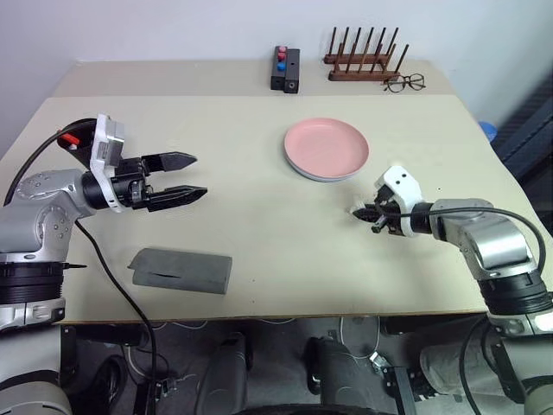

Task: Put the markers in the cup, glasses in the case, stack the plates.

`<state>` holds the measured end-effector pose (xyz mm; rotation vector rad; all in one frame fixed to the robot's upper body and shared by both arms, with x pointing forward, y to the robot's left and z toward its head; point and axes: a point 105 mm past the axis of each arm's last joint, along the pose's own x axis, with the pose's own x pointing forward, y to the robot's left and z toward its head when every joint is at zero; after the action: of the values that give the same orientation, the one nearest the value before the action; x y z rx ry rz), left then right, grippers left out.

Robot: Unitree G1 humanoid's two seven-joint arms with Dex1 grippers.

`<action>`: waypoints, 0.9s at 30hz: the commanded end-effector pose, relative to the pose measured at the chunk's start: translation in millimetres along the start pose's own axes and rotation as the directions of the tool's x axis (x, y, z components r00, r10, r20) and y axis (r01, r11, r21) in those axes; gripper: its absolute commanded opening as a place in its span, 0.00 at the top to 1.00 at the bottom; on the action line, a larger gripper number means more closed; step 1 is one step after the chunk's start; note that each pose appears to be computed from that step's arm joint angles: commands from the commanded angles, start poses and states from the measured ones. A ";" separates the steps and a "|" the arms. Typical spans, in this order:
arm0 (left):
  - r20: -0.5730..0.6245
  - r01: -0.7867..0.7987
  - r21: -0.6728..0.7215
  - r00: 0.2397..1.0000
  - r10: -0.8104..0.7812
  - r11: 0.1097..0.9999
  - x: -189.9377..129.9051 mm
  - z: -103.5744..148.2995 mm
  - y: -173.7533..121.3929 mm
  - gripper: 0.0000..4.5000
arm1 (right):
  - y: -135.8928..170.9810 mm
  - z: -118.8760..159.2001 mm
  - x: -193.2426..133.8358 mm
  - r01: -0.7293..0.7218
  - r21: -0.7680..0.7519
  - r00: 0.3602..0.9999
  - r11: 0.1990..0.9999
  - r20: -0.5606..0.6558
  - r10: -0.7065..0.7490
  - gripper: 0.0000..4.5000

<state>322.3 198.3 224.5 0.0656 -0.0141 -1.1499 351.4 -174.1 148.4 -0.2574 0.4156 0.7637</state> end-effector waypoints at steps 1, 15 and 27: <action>0.085 -0.108 0.083 0.991 0.101 0.991 0.7 20.3 12.7 0.00 | -9.4 56.5 -9.8 0.071 -0.083 0.980 0.994 0.190 -0.054 0.99; 0.128 -0.275 0.085 0.956 0.264 0.958 13.8 12.8 19.6 0.00 | -52.7 69.0 58.2 0.260 -0.093 0.953 0.961 0.187 -0.239 0.57; 0.101 -0.243 0.091 0.967 0.234 0.966 2.1 7.1 15.2 0.00 | -57.8 95.5 25.5 0.215 -0.069 0.928 0.974 0.326 -0.182 0.01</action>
<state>340.8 197.0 219.3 0.0787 -0.1115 -0.9057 439.1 -159.3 189.0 -0.2782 0.1563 0.6006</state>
